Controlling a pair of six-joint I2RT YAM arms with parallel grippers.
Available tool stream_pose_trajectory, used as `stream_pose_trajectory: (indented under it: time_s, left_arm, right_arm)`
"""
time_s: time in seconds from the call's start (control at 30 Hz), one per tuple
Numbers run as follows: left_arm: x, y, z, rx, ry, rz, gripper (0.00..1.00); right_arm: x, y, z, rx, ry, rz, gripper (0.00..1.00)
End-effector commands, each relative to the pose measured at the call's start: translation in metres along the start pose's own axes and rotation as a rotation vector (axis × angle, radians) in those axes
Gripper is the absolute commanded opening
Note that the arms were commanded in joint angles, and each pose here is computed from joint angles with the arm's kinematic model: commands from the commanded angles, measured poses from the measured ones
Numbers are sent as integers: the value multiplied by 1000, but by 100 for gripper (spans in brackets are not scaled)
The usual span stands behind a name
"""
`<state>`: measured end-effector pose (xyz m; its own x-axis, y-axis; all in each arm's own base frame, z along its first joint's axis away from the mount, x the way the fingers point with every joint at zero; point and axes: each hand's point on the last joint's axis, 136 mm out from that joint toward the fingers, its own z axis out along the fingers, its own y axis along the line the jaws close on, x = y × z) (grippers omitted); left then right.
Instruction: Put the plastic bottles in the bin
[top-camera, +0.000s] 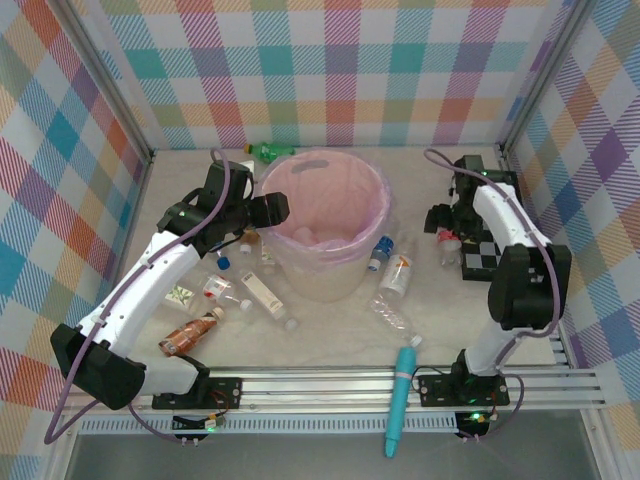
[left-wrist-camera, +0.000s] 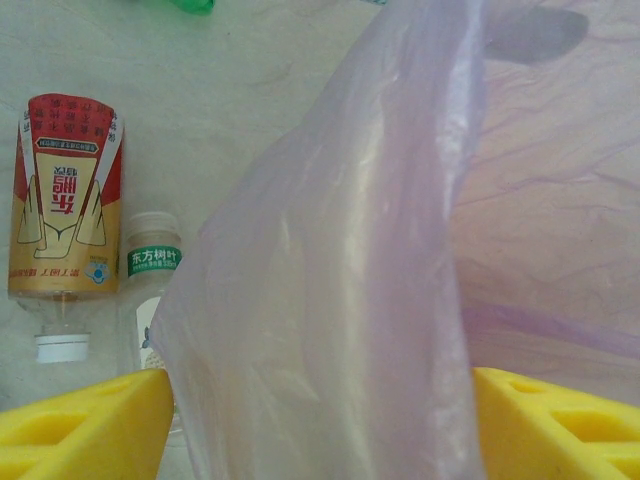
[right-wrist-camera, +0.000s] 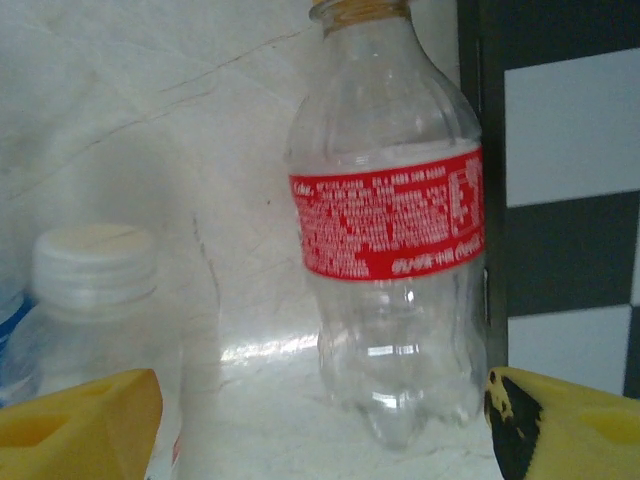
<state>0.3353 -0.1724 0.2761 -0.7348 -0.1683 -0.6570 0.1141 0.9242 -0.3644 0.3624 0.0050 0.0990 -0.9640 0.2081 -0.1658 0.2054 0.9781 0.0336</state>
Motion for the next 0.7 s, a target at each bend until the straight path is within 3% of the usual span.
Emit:
stream_pose_trajectory:
  time_s: [0.0,0.47,0.67]
  left_arm:
    - [-5,-5,-5,7,-16,25,76]
    - [-7,-7,-2,10,-16,28,76]
    - [-6,-6,0,8,-11,27,76]
  right_arm:
    - [-12,-3,15,16,-26,-8,83]
    - [-3,-1,64,16,53,15,79]
    - [-8,1,52,-1,19,22,65]
